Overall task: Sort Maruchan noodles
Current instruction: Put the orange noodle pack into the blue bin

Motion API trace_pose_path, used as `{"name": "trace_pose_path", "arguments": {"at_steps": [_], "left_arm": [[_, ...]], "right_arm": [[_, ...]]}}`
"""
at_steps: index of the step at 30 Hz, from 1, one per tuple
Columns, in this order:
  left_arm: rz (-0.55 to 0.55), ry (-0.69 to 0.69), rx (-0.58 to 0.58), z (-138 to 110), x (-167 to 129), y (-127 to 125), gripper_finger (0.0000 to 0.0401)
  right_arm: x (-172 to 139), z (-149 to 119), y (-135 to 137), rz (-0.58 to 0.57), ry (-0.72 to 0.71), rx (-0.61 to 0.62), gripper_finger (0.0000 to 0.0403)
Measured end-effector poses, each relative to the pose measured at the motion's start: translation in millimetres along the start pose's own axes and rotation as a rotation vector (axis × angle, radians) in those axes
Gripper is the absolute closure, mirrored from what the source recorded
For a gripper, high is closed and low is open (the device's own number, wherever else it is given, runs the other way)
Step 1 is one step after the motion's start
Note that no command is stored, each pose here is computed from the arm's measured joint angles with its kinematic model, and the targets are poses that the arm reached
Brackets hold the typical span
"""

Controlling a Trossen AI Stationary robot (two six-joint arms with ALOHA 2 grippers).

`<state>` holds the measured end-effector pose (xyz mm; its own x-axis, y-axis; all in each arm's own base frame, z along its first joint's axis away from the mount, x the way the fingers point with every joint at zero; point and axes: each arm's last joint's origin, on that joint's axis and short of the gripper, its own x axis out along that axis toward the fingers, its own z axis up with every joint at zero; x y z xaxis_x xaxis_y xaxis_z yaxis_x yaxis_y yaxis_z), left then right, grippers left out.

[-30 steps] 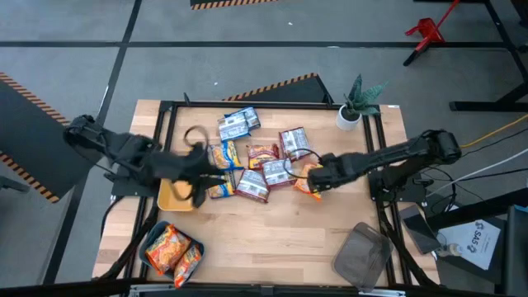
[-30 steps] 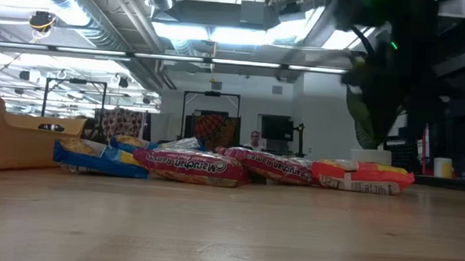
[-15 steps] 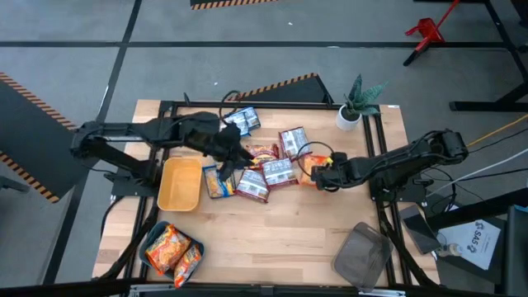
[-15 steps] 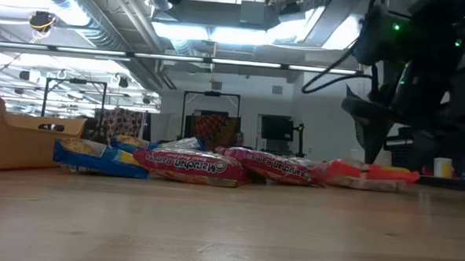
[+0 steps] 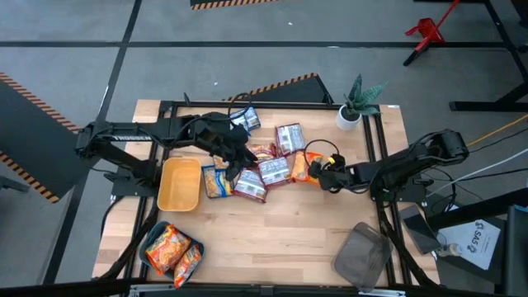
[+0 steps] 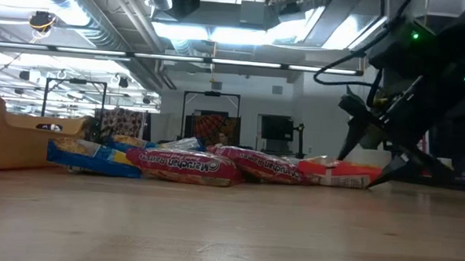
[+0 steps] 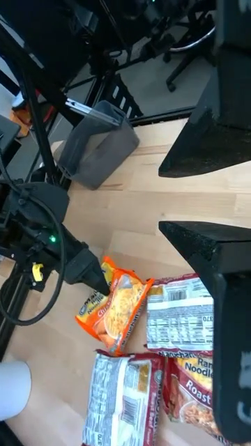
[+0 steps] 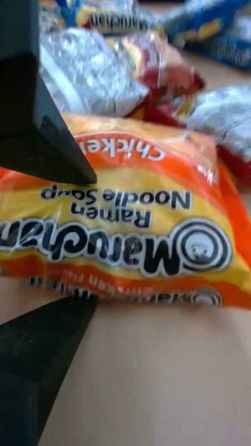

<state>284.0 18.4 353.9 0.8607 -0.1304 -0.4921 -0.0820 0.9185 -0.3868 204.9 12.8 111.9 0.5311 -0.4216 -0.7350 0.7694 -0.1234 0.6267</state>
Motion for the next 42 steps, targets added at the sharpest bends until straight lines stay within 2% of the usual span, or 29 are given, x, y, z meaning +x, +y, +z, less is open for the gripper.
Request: {"name": "trace_pose_path", "arguments": {"at_steps": [4, 8, 12, 19, 22, 27, 33, 39, 42], "left_arm": [[0.000, 0.000, 0.006, 0, 0, 0, 0.0294], [0.000, 0.000, 0.007, 0, 0, 0, 0.0294], [0.000, 0.000, 0.007, 0, 0, 0, 0.0294], [-0.002, -0.005, -0.001, 0, -3, -1, 0.0294], [-0.042, -0.004, -0.029, 1, -7, -3, 0.0294], [-0.146, 0.003, -0.084, 1, -22, -10, 0.0296], [-0.209, -0.022, -0.121, -2, -52, -29, 0.0300], [-0.160, -0.065, -0.125, -13, -79, -48, 0.0300], [-0.128, -0.070, -0.117, -20, -88, -56, 0.0300]], "right_arm": [[1, 0, 3, 0.059, -0.035, 0.005, 0.0130], [1, 0, 5, 0.072, -0.031, 0.012, 0.0163], [1, -1, 8, 0.096, 0.001, 0.020, 0.0222], [0, -3, 12, 0.127, 0.036, 0.024, 0.0352], [-1, -4, 17, 0.168, 0.046, 0.030, 0.0393], [-6, -7, 38, 0.243, 0.070, 0.017, 0.0399], [-20, -12, 81, 0.363, 0.102, -0.075, 0.0403], [-43, -14, 127, 0.478, 0.111, -0.176, 0.0403], [-55, -17, 142, 0.460, 0.096, -0.264, 0.0403]]}}
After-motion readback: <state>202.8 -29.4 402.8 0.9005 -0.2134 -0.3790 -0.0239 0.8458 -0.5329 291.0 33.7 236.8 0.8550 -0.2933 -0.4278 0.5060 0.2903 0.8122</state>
